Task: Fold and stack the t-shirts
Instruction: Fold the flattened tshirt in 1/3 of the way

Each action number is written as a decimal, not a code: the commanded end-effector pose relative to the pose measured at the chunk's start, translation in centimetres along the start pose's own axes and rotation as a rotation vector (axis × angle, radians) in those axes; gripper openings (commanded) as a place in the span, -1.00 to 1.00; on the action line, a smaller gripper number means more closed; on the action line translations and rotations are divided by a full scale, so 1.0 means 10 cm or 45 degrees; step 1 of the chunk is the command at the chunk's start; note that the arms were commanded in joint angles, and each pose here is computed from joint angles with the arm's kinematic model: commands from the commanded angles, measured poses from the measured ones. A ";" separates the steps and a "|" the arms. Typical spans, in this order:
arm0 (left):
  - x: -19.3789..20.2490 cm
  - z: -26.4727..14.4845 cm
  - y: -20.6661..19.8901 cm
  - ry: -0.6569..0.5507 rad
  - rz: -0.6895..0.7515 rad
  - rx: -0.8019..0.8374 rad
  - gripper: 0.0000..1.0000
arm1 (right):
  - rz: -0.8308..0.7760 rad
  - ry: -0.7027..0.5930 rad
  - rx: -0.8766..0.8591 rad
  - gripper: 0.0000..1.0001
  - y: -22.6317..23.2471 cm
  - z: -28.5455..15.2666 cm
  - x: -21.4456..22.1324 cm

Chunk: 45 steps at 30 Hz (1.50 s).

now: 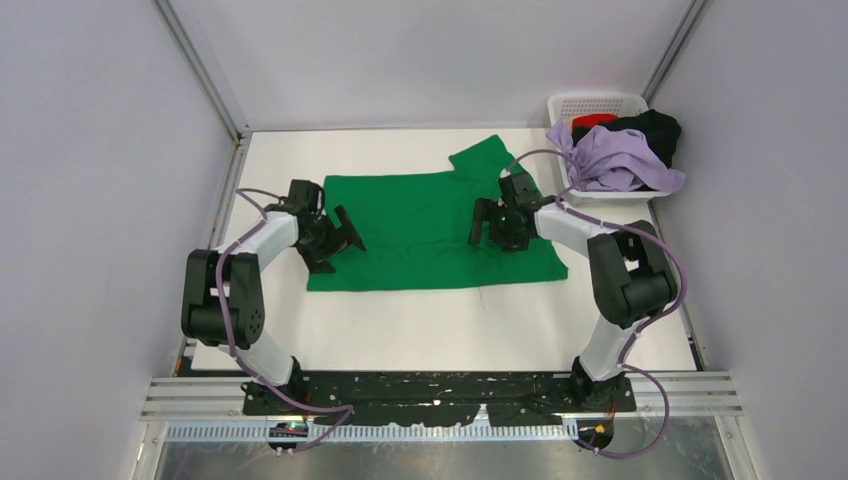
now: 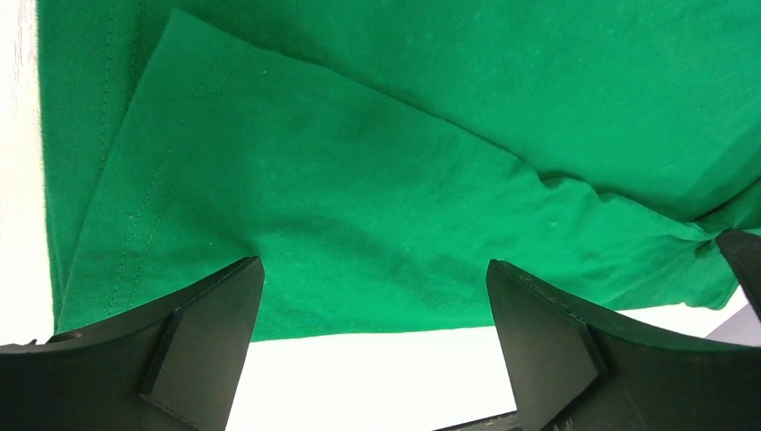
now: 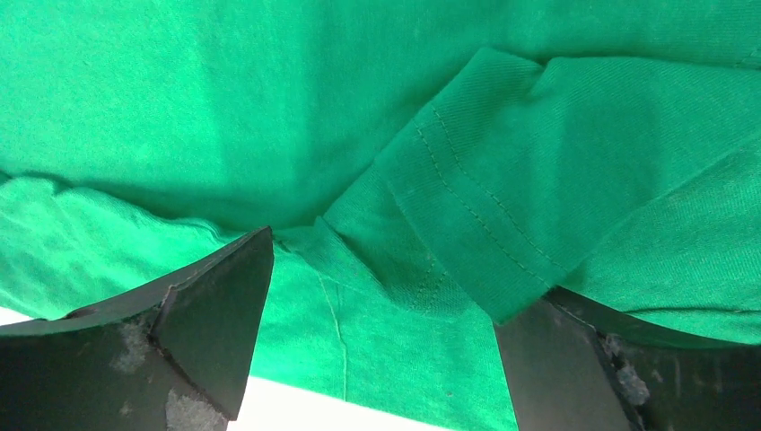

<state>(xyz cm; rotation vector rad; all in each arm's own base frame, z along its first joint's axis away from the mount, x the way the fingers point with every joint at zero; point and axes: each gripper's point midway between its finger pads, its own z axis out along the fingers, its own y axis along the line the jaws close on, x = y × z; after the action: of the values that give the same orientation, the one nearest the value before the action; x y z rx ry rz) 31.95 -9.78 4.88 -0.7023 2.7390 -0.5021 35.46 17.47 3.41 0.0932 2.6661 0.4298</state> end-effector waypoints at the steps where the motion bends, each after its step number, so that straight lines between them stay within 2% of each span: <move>1: -0.04 0.02 0.01 -0.011 0.029 -0.001 0.99 | 0.032 -0.177 -0.138 0.91 0.32 0.07 -0.35; 6: -0.05 -0.07 -0.04 -0.026 0.029 0.023 0.99 | 0.103 -0.395 -0.316 0.91 0.72 0.18 -0.94; 12: -0.10 -0.24 -0.06 -0.081 0.044 0.013 0.99 | 0.224 -0.688 -0.531 0.91 1.27 0.02 -1.89; 13: -0.12 -0.26 -0.06 -0.092 0.047 0.006 0.99 | 0.230 -0.673 -0.518 0.91 1.26 0.14 -1.91; 15: -0.16 -0.30 -0.07 -0.112 0.056 0.000 0.99 | 0.226 -0.693 -0.554 0.91 1.37 0.08 -2.09; 19: -0.24 -0.35 -0.22 -0.128 0.071 0.066 0.99 | 0.139 -0.764 -0.524 0.91 1.39 -0.28 -2.22; 23: -0.31 -0.25 -0.44 -0.121 0.090 0.143 0.99 | 0.074 -0.742 -0.339 0.91 1.00 -0.49 -1.94; 26: -0.37 -0.12 -0.54 -0.102 0.098 0.157 0.99 | 0.145 -0.570 -0.196 0.91 0.44 -0.32 -1.40; 27: -0.38 -0.07 -0.58 -0.091 0.100 0.166 0.99 | 0.164 -0.539 -0.189 0.91 0.34 -0.35 -1.31; 31: -0.35 0.16 -0.68 -0.010 0.105 0.193 0.99 | 0.192 -0.284 -0.155 0.91 0.01 -0.04 -0.64; 34: -0.22 0.33 -0.63 0.045 0.105 0.168 0.99 | 0.182 -0.089 -0.125 0.91 -0.12 0.11 -0.29; 37: -0.06 0.43 -0.58 0.089 0.113 0.143 0.99 | 0.178 -0.020 -0.007 0.91 -0.34 0.10 -0.12; 45: 0.55 0.46 -0.33 0.188 0.175 0.085 0.99 | 0.192 0.207 0.209 0.91 -0.74 -0.29 0.61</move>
<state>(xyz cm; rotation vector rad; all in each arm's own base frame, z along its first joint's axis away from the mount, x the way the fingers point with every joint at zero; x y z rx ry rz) 35.62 -15.64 3.88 -0.4993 2.7300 -0.6495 36.60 13.71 3.54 0.2912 2.6076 0.4704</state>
